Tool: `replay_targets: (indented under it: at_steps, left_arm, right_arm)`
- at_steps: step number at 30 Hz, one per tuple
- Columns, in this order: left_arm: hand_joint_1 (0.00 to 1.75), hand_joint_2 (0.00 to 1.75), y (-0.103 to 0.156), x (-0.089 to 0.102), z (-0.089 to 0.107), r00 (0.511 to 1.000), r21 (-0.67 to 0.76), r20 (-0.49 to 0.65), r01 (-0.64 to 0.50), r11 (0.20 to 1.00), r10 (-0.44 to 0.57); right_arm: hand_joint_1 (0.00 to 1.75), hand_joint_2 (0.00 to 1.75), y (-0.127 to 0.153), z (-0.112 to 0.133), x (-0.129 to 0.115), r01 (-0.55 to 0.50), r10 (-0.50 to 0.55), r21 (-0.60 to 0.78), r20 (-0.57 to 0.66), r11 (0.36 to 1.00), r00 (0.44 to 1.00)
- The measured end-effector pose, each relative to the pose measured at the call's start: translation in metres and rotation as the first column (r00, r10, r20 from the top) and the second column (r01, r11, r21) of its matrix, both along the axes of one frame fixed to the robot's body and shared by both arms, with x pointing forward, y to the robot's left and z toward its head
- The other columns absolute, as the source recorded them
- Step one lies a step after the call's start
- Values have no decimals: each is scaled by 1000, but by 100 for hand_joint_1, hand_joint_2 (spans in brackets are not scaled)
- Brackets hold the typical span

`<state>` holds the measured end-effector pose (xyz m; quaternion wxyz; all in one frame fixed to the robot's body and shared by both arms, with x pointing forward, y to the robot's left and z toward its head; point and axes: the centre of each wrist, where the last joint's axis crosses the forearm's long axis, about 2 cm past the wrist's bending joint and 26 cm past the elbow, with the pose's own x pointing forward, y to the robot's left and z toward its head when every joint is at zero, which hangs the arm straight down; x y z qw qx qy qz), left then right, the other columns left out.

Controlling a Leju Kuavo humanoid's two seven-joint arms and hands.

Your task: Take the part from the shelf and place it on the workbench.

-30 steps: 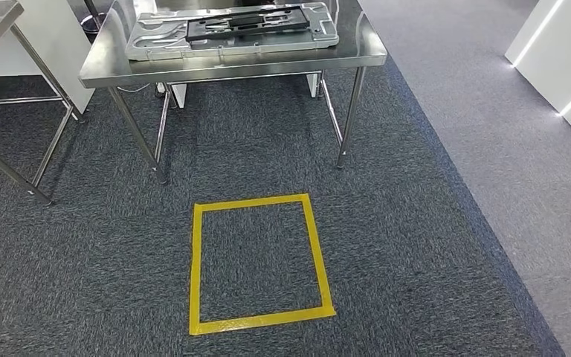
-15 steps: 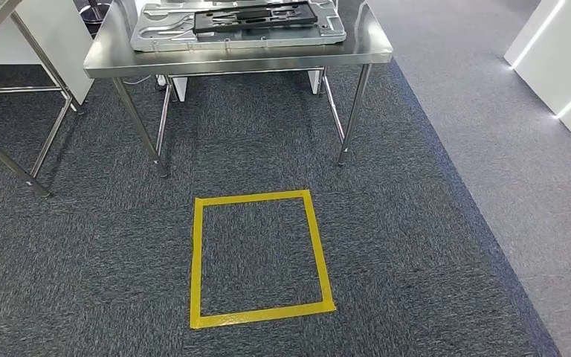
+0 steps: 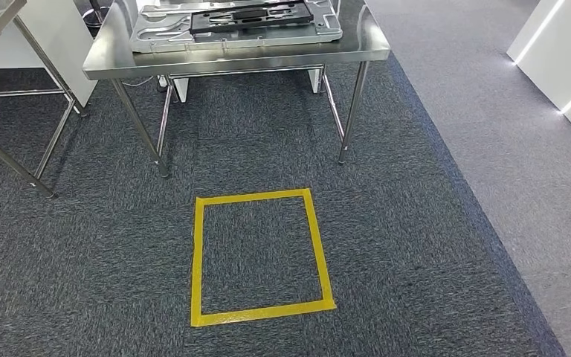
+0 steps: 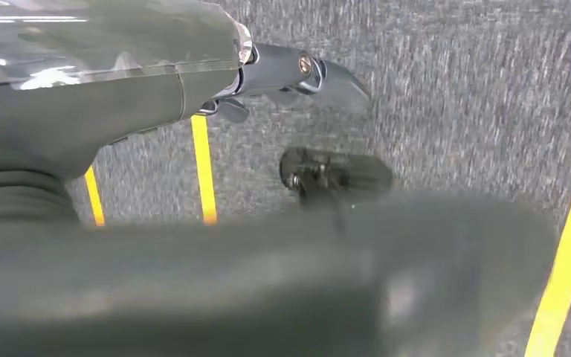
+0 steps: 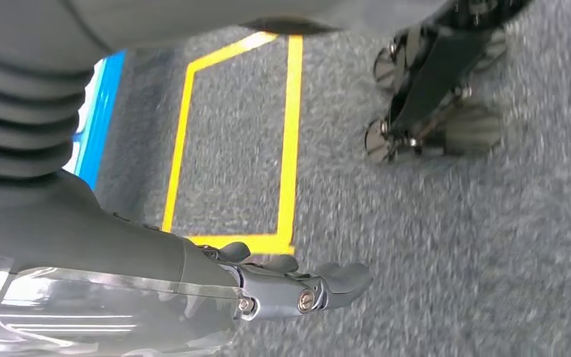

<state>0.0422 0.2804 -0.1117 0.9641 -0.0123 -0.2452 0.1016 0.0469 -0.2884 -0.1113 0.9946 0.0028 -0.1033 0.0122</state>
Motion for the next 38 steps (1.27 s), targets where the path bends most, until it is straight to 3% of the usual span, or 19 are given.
replay_targets:
  at_steps: [11, 15, 18, 19, 22, 23, 38]
  left_arm:
    - [0, 175, 0, 0, 0, 1000, 2, 4, -17, 1000, 17]
    - [0, 175, 0, 1, 0, 1000, 5, 6, -19, 1000, 19]
    - [0, 175, 0, 0, 0, 1000, 9, 4, -30, 1000, 30]
    - [0, 131, 0, 0, 0, 999, 7, 0, -39, 999, 39]
    - [0, 0, 0, -3, 0, 997, -4, -22, -70, 998, 70]
    - [0, 0, -1, -5, -1, 997, -8, -30, -73, 997, 73]
    - [0, 0, -10, -18, -1, 994, -55, -103, 24, 998, -30]
  right_arm:
    - [0, 0, -1, 0, 1, 8, -8, -1, 8, 1000, 1000]
    - [0, 175, -2, 0, 1, 8, -8, 0, 12, 1000, 1000]
    - [0, 175, -2, 0, 0, 9, -9, 1, 18, 1000, 1000]
    - [0, 175, -2, 0, 0, 11, -11, 1, 20, 1000, 1000]
    - [0, 44, -2, 0, -2, 24, -24, 3, 21, 1000, 1000]
    - [0, 0, -3, 0, -3, 28, -29, 2, 21, 1000, 999]
    - [0, 0, -6, -1, -14, 55, -55, -14, 23, 998, 998]
